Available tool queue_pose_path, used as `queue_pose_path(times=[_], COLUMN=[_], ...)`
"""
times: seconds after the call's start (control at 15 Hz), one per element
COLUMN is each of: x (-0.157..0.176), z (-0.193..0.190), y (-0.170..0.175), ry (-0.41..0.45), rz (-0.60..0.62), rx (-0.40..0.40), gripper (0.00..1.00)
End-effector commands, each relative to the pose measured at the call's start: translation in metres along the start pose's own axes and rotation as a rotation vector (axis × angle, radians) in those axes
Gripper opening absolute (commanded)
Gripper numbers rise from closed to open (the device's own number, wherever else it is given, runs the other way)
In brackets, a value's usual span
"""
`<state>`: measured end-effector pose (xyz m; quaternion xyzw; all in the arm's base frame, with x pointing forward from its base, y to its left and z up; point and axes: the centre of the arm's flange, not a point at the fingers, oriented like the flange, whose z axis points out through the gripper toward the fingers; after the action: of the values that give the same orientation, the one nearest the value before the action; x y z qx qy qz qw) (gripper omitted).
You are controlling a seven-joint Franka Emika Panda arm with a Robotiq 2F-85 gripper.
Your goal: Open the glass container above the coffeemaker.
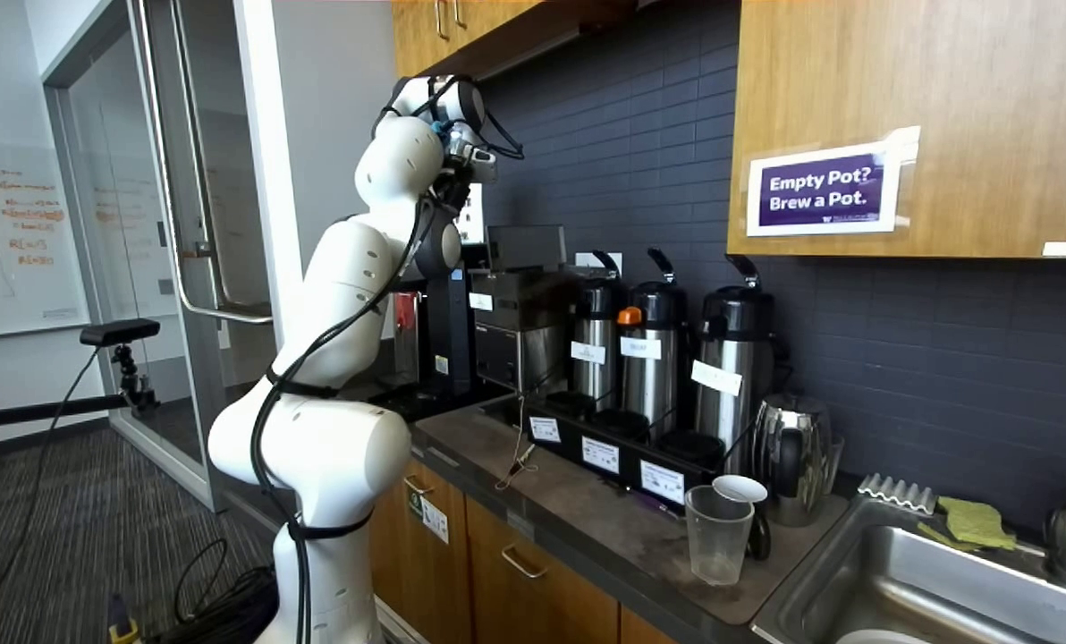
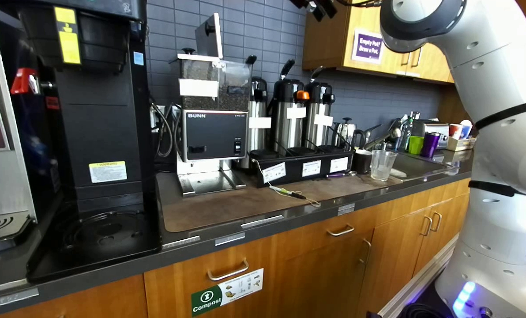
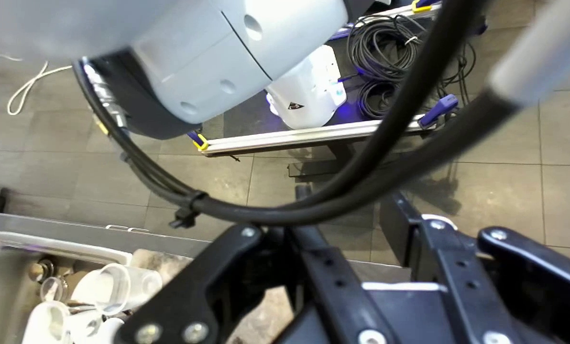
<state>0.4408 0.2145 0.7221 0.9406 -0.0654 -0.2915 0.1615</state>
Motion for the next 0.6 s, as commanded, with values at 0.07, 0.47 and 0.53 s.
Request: queue_pose_path(times=[0.07, 0.47, 0.53], x=[-0.024, -0.033, -0.035], z=[0.071, 0.088, 0.092], y=[0.021, 0.035, 0.038], ry=[-0.105, -0.243, -0.266], rz=[0.073, 0.109, 0.111], rx=[-0.024, -0.064, -0.069], gripper=[0.17, 0.17, 0.17])
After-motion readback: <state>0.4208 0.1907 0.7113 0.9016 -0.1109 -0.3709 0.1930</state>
